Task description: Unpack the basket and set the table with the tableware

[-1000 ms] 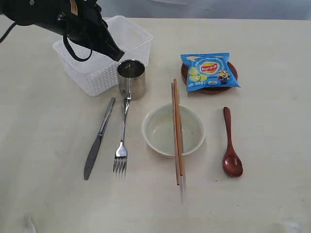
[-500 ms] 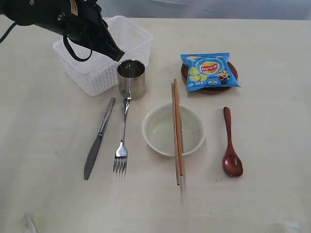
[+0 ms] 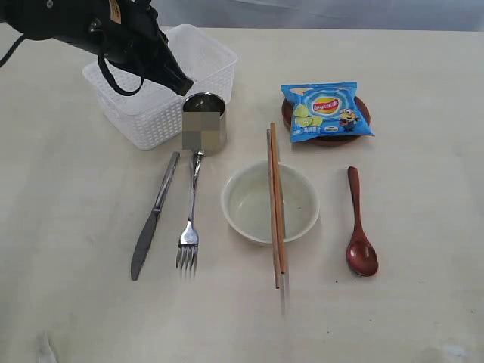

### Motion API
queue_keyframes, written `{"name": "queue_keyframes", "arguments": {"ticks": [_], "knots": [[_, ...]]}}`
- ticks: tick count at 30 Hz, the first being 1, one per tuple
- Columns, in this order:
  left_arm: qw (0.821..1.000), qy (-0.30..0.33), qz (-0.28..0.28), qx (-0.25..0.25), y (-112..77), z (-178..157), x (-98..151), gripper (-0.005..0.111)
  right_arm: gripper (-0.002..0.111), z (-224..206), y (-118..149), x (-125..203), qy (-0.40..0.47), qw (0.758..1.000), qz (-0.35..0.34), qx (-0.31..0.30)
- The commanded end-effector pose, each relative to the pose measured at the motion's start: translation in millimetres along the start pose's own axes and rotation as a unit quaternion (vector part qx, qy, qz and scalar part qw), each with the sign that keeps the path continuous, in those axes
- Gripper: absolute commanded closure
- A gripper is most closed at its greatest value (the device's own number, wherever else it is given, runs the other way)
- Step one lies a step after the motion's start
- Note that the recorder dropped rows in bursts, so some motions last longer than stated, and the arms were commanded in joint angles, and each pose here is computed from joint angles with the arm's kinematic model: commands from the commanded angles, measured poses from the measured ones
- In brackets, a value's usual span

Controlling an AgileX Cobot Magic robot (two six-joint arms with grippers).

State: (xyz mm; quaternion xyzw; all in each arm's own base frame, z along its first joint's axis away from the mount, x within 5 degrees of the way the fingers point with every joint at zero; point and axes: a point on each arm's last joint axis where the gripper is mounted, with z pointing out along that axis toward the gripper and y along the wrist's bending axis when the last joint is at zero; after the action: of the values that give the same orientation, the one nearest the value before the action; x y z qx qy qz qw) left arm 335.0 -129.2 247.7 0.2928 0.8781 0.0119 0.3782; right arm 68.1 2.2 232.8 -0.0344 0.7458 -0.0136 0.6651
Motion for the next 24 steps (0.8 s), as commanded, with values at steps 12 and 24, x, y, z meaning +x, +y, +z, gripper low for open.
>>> {"name": "queue_keyframes", "arguments": {"ticks": [12, 24], "knots": [[1.0, -0.007, -0.01, -0.001, 1.7, -2, 0, 0.107, 0.108, -6, -2, 41, 0.02, 0.999, -0.007, 0.044], [1.0, -0.007, -0.009, -0.001, 1.7, -2, 0, 0.107, 0.108, -7, 0, 54, 0.087, 0.996, -0.005, 0.031]]}}
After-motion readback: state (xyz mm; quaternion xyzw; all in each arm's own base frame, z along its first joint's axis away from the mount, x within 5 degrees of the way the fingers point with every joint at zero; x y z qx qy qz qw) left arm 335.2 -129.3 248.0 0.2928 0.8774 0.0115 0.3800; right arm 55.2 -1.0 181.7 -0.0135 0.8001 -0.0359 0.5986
